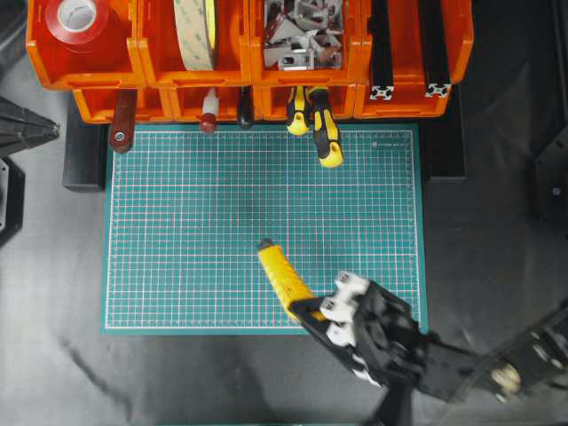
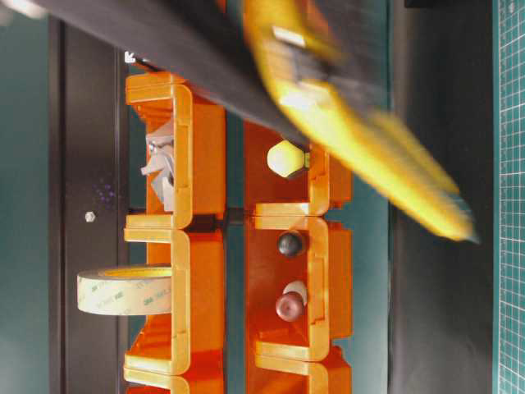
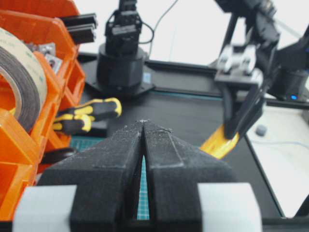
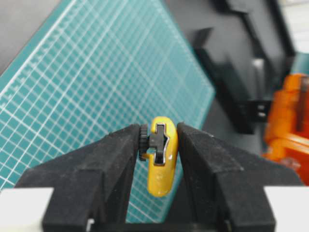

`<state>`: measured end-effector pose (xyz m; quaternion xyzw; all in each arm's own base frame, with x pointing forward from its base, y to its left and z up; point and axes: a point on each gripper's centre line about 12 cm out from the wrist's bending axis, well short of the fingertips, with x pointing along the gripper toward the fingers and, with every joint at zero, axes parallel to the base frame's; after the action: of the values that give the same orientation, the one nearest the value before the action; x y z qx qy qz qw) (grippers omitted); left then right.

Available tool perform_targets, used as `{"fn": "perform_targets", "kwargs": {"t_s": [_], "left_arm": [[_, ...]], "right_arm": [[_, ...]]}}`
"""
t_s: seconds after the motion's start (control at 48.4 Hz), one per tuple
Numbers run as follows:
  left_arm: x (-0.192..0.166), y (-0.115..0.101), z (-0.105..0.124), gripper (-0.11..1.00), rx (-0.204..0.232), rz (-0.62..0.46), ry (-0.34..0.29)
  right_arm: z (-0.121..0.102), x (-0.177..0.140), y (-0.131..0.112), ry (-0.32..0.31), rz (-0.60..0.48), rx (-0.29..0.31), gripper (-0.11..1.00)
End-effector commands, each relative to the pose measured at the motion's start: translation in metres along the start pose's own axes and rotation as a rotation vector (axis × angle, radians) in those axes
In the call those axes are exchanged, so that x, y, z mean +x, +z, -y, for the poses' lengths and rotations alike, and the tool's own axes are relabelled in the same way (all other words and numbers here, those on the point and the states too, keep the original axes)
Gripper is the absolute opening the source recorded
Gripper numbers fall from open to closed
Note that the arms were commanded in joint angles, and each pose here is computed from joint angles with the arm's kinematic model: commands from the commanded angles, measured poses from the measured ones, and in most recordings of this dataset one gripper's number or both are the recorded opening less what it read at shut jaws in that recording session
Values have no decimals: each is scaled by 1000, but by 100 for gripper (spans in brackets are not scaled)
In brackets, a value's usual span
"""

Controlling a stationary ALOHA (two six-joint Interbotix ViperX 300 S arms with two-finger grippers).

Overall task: Pick cutter from container rack with right arm.
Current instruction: 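Carry the held cutter over the green mat with the right gripper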

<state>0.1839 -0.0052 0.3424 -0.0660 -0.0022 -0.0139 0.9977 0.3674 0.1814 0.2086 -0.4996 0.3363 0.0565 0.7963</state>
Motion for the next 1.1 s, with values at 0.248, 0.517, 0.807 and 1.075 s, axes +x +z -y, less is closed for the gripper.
{"fn": "perform_targets", "kwargs": {"t_s": [0.248,0.517,0.807,1.075], "left_arm": [[1,11,2,0,-3,25,-7],[2,10,2,0,-9,19,-6],[4,7,1,0,-9,7,-4],[4,7,1,0,-11,9,-3]], "right_arm": [[-6,45,-18,94,36,14,28],[-16,74,-36,153,17,25,28],[-17,98,-53,185,-6,71,28],[-9,110,-70,184,-40,104,28]]}}
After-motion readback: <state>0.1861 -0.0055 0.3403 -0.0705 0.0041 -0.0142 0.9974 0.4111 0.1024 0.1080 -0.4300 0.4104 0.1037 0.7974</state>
